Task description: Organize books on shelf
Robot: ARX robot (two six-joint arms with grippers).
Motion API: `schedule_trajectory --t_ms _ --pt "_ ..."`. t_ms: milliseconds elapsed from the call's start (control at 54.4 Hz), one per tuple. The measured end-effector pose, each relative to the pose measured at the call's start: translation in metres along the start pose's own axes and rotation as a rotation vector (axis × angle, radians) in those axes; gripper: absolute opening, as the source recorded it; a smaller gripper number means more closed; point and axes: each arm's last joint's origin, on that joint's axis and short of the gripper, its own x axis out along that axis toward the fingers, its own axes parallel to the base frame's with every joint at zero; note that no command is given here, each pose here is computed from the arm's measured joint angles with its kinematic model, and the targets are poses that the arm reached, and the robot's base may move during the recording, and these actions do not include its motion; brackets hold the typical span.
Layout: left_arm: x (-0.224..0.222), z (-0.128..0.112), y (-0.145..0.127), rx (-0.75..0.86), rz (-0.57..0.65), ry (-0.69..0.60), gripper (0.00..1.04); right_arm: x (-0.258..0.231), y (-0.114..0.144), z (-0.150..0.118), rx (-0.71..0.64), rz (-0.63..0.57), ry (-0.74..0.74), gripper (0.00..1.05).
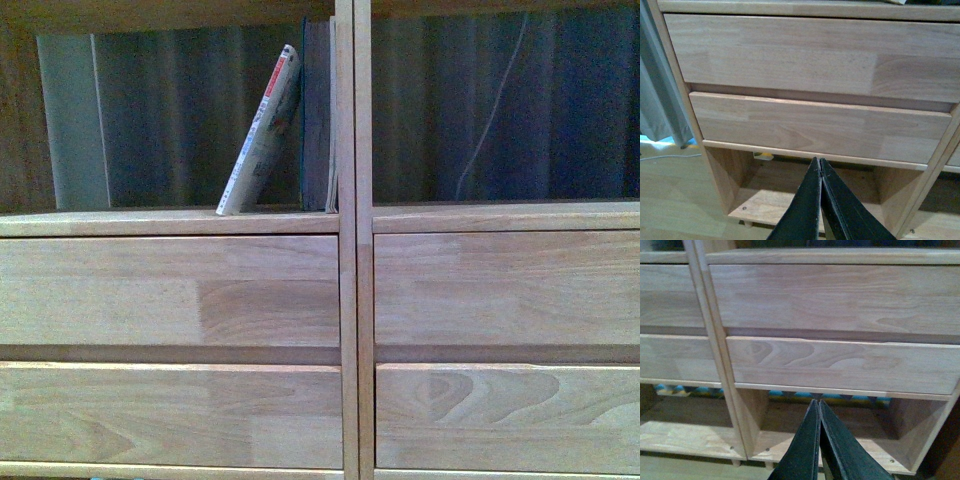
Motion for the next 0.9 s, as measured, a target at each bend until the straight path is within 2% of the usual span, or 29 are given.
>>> schedule_trajectory --t_ms 716,900 --pt "-0.044 -0.028 0.000 0.000 0.000 -0.014 0.03 -0.001 0.000 -0.030 0.000 -0.003 -0.010 0.03" --pt "-0.050 -0.032 0.000 0.000 0.001 -0.016 0.03 -0.001 0.000 -0.029 0.000 -0.004 -0.016 0.03"
